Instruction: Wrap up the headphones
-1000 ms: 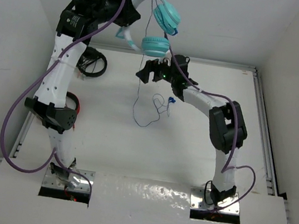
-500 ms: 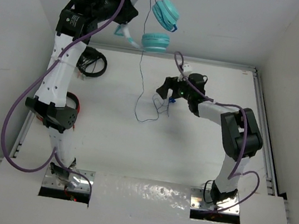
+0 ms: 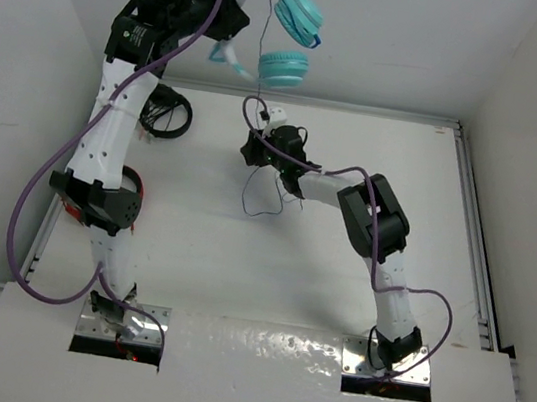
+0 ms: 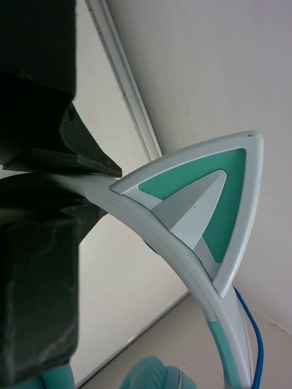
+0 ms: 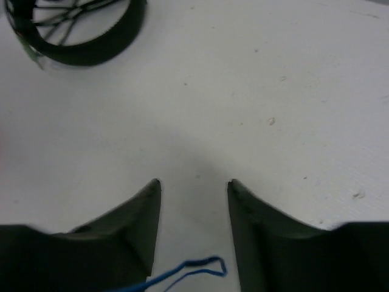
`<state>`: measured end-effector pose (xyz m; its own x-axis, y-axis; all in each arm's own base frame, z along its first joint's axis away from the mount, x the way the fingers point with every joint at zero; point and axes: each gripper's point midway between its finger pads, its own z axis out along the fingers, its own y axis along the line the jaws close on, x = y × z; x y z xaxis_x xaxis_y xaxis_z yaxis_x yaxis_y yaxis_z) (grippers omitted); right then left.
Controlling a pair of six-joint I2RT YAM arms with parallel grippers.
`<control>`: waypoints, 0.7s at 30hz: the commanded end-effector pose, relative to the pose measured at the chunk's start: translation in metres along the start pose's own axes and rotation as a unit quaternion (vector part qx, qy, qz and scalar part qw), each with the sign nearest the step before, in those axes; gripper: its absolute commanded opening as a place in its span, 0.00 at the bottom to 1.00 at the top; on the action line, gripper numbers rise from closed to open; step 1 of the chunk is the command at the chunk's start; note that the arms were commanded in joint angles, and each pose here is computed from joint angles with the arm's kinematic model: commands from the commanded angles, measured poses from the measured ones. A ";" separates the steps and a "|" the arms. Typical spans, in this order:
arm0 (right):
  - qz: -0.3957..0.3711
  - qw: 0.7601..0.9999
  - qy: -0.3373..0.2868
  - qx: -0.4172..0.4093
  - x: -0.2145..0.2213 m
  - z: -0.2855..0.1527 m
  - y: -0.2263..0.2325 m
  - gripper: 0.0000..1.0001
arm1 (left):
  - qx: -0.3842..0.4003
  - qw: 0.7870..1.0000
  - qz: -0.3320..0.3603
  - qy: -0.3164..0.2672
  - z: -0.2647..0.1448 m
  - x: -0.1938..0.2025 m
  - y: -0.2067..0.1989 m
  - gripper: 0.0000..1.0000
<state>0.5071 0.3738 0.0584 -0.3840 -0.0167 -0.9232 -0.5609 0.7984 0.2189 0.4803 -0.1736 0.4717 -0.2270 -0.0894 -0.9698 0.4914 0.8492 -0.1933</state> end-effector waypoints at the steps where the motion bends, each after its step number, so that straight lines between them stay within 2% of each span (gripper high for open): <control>1: -0.002 0.999 -0.026 0.022 -0.025 0.004 -0.002 0.00 | -0.031 0.996 -0.036 -0.076 -0.014 -0.045 0.013 0.00; 2: -0.002 0.999 -0.028 0.017 -0.025 -0.001 0.005 0.00 | -0.051 0.995 -0.046 -0.077 -0.014 -0.044 0.024 0.00; 3: -0.010 0.999 -0.045 -0.010 -0.045 -0.014 0.024 0.00 | -0.077 0.992 -0.055 -0.077 -0.013 -0.042 0.041 0.00; 5: -0.047 0.997 -0.032 -0.061 -0.032 -0.036 0.061 0.00 | -0.131 0.985 -0.079 -0.079 -0.006 -0.033 0.074 0.00; 6: -0.060 0.991 -0.022 -0.115 -0.030 -0.048 0.086 0.00 | -0.141 0.983 -0.081 -0.082 -0.003 -0.033 0.081 0.00; 9: -0.078 0.974 -0.006 -0.213 -0.030 -0.094 0.141 0.00 | -0.191 0.976 -0.049 -0.090 0.015 -0.023 0.113 0.00; 10: -0.093 0.961 -0.001 -0.259 -0.032 -0.117 0.167 0.00 | -0.221 0.970 -0.020 -0.101 0.021 -0.024 0.131 0.00; 12: -0.112 0.950 0.016 -0.291 -0.031 -0.137 0.187 0.00 | -0.270 0.958 0.034 -0.087 0.028 -0.008 0.157 0.00; 13: -0.117 0.946 0.005 -0.303 -0.046 -0.150 0.197 0.00 | -0.290 0.950 0.060 -0.102 0.032 -0.012 0.167 0.00; 15: -0.108 0.944 0.003 -0.311 -0.061 -0.163 0.203 0.00 | -0.325 0.937 0.104 -0.077 0.039 0.010 0.188 0.00; 16: -0.114 0.942 -0.019 -0.314 -0.085 -0.171 0.209 0.00 | -0.327 0.934 0.116 -0.082 0.042 0.010 0.191 0.00; 17: -0.123 0.941 -0.024 -0.314 -0.095 -0.175 0.210 0.00 | -0.323 0.936 0.129 -0.057 0.049 0.031 0.195 0.00; 18: -0.128 0.942 -0.026 -0.308 -0.114 -0.178 0.211 0.00 | -0.307 0.936 0.163 -0.049 0.053 0.034 0.190 0.00; 19: -0.137 0.948 -0.038 -0.283 -0.133 -0.180 0.204 0.00 | -0.296 0.937 0.184 -0.032 0.057 0.045 0.186 0.00; 20: -0.156 0.953 -0.044 -0.257 -0.147 -0.179 0.193 0.00 | -0.278 0.938 0.207 0.010 0.065 0.078 0.180 0.00; 21: -0.160 0.963 -0.045 -0.213 -0.171 -0.181 0.171 0.00 | -0.247 0.936 0.249 0.031 0.063 0.084 0.169 0.00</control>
<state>0.3100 0.4399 0.2617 -0.1568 -0.1214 -0.9801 -0.9423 0.3155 0.1116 0.6060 -0.0456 0.2849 -0.3357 0.2134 -0.9175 0.0219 0.9755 0.2189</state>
